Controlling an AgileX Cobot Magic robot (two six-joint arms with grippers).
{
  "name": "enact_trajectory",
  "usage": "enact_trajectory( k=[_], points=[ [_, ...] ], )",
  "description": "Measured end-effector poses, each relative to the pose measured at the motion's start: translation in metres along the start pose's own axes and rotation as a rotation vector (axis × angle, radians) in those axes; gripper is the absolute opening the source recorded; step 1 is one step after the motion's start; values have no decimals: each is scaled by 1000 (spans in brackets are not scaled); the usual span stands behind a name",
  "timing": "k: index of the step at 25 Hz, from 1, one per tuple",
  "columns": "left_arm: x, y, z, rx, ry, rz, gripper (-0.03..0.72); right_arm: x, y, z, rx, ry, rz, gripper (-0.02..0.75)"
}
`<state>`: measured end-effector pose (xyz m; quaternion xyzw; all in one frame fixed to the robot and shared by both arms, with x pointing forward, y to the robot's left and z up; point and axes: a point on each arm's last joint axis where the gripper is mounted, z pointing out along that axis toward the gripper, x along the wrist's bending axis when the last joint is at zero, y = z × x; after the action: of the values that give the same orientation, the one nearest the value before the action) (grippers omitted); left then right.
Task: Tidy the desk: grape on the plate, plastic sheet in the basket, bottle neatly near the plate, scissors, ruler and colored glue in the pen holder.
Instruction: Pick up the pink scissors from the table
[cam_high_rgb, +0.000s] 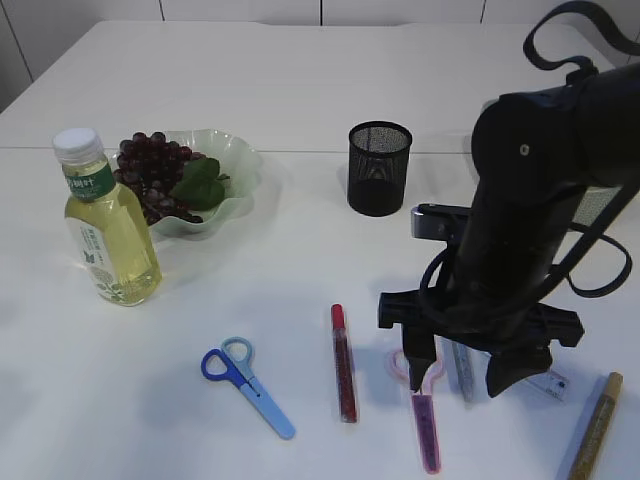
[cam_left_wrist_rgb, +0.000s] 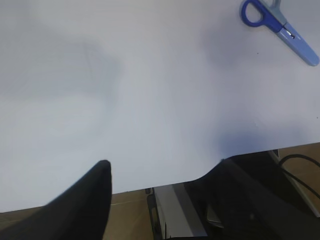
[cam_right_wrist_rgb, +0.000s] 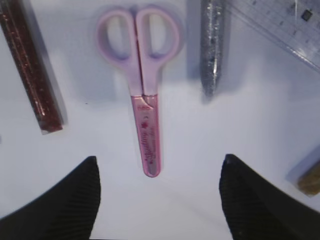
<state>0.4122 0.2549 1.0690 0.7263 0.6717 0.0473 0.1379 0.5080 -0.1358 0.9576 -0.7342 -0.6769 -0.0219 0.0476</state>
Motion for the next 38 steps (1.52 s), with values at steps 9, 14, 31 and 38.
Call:
enact_trajectory(
  k=[9,14,31,38],
  points=[
    [3,0,0,-2,37,16,478,14,-2,27,36,-15,-30,575],
    [4,0,0,2,39,17,478,16,2,29,-7,0,-34,575],
    [4,-2,0,25,42,16,478,14,8,55,23,-54,-44,575],
    [4,-2,0,25,42,16,478,14,8,57,25,-56,-45,575]
  ],
)
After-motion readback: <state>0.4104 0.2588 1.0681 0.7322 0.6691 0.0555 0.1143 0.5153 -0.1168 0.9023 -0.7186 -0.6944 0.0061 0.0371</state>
